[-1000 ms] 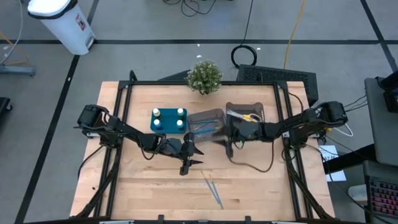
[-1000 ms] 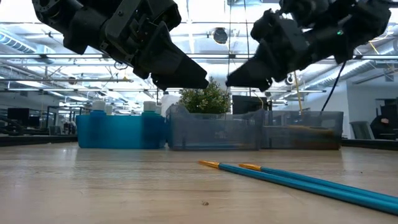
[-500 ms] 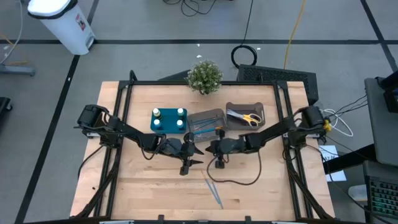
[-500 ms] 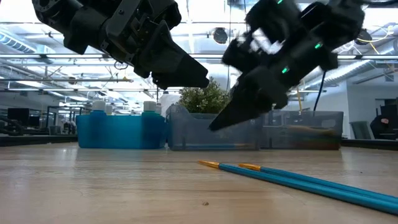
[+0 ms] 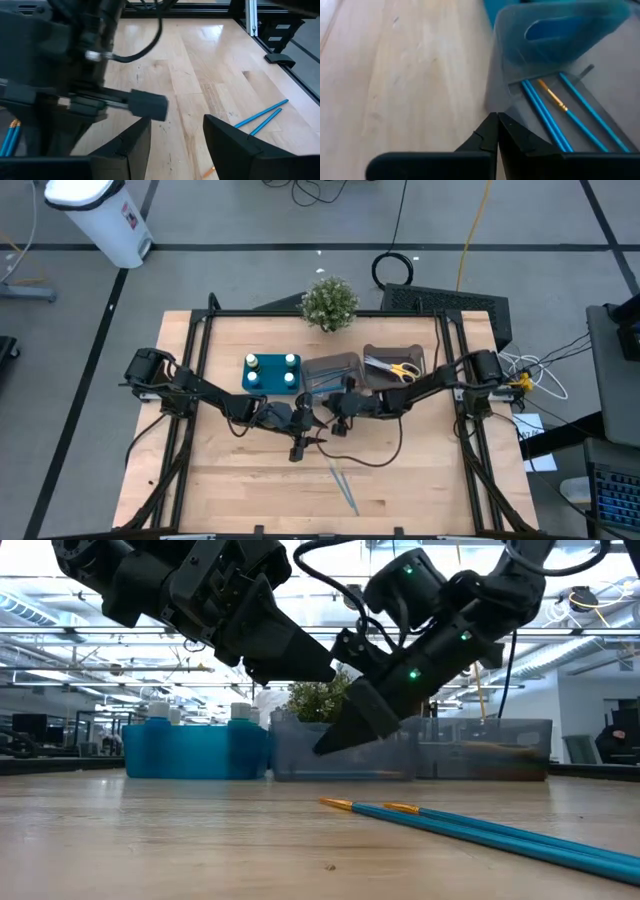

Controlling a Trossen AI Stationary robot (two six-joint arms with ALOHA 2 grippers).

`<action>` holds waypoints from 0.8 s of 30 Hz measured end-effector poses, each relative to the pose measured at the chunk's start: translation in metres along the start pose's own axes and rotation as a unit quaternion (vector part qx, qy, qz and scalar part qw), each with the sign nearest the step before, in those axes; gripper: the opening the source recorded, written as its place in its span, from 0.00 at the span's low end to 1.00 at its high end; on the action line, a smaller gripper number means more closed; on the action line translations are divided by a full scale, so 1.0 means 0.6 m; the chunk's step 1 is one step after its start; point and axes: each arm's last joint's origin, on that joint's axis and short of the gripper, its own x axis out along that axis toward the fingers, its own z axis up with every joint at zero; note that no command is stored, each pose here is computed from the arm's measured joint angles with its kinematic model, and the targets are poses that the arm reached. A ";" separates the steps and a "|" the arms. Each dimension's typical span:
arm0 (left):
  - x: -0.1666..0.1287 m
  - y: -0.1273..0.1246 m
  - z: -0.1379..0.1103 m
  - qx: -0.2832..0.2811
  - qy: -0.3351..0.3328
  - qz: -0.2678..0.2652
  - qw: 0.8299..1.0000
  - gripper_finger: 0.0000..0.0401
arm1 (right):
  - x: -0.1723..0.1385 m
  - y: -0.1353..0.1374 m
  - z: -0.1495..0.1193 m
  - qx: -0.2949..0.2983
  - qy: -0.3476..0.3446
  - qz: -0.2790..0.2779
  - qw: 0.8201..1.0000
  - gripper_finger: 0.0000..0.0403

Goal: Pick & Place Paint Supplies
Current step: Put the paint brush into the left black bin

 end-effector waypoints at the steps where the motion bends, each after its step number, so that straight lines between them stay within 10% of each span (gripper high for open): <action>1: 0.000 0.000 0.000 0.000 0.000 0.000 1.000 0.46 | 0.001 -0.004 0.002 0.003 -0.004 -0.002 1.000 0.00; 24: 0.000 -0.002 -0.001 -0.008 0.002 -0.002 1.000 0.46 | -0.050 0.009 0.043 -0.034 -0.036 0.030 0.998 0.00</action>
